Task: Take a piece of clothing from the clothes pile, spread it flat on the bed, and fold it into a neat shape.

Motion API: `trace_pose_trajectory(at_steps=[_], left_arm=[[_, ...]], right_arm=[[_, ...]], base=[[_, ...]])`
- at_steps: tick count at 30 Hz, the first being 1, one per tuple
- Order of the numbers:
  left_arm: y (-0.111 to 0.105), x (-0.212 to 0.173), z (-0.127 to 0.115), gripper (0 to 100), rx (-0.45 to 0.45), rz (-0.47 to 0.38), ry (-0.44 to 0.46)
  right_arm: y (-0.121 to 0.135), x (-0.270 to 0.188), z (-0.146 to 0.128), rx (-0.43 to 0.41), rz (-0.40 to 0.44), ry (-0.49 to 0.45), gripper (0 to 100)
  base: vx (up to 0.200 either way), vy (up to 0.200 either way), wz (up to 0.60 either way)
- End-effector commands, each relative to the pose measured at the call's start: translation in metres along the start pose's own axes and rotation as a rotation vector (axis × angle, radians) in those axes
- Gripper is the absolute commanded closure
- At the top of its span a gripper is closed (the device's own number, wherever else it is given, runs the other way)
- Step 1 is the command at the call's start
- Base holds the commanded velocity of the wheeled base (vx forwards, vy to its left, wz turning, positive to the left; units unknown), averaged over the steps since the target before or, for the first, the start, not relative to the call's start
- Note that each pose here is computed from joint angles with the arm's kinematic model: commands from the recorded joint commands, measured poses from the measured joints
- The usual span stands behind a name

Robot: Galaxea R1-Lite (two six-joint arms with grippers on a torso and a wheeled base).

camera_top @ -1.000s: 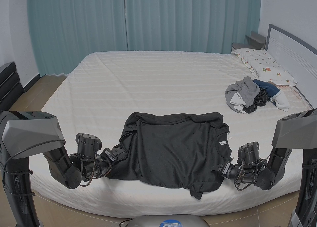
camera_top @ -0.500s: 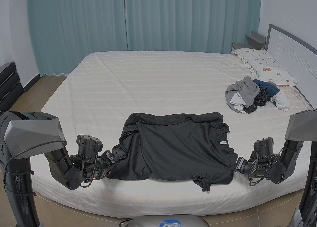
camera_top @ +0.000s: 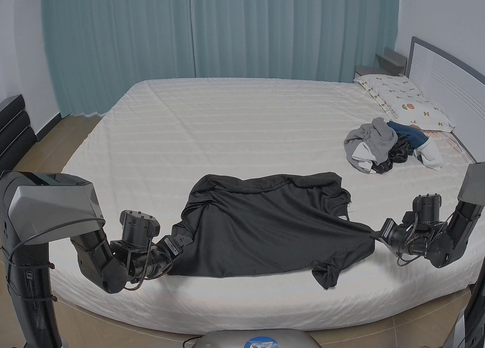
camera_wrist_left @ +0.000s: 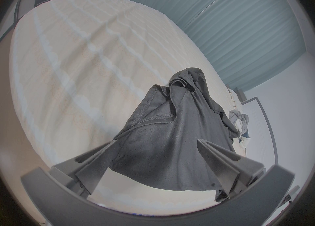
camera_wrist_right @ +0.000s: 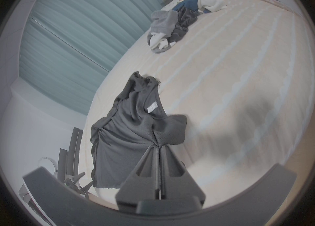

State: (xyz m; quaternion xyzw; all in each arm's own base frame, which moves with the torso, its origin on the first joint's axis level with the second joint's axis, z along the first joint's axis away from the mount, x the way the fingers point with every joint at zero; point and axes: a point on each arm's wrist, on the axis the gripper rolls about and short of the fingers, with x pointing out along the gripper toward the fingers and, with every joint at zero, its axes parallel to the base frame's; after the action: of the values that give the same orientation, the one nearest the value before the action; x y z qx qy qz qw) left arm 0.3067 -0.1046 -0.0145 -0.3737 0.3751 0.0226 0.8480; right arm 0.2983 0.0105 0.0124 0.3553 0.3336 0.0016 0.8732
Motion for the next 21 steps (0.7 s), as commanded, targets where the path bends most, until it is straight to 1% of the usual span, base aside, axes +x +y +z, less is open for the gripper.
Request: trace_pose_trajectory(at_steps=[1,7,10,14,17,18,21], left_arm=[[0.002,0.001,-0.002,0,0.016,0.013,0.011],[0.002,0.003,-0.010,0,0.031,0.030,0.038],[0.003,0.004,-0.013,0,0.048,0.051,0.023],[0.010,0.015,-0.017,0,0.107,0.103,0.004],[0.009,0.017,-0.018,0,0.114,0.113,-0.013],[0.008,0.017,-0.020,0,0.118,0.111,-0.011],[0.007,0.018,-0.020,0,0.123,0.106,-0.012]], right_arm=[[0.002,0.001,0.010,0.003,0.020,-0.043,100],[-0.002,0.009,0.014,0.005,0.037,-0.081,100],[-0.008,0.014,0.016,0.007,0.038,-0.102,100],[-0.011,0.020,0.014,0.006,0.036,-0.103,100],[-0.011,0.021,0.014,0.005,0.041,-0.103,100],[-0.012,0.022,0.013,0.005,0.041,-0.096,0],[-0.012,0.023,0.011,0.005,0.041,-0.090,0]], base=[[0.000,0.000,0.00],[0.000,0.000,0.00],[0.000,0.000,0.00],[0.000,0.000,0.00],[0.000,0.000,0.00],[0.000,0.000,0.00],[0.000,0.000,0.00]])
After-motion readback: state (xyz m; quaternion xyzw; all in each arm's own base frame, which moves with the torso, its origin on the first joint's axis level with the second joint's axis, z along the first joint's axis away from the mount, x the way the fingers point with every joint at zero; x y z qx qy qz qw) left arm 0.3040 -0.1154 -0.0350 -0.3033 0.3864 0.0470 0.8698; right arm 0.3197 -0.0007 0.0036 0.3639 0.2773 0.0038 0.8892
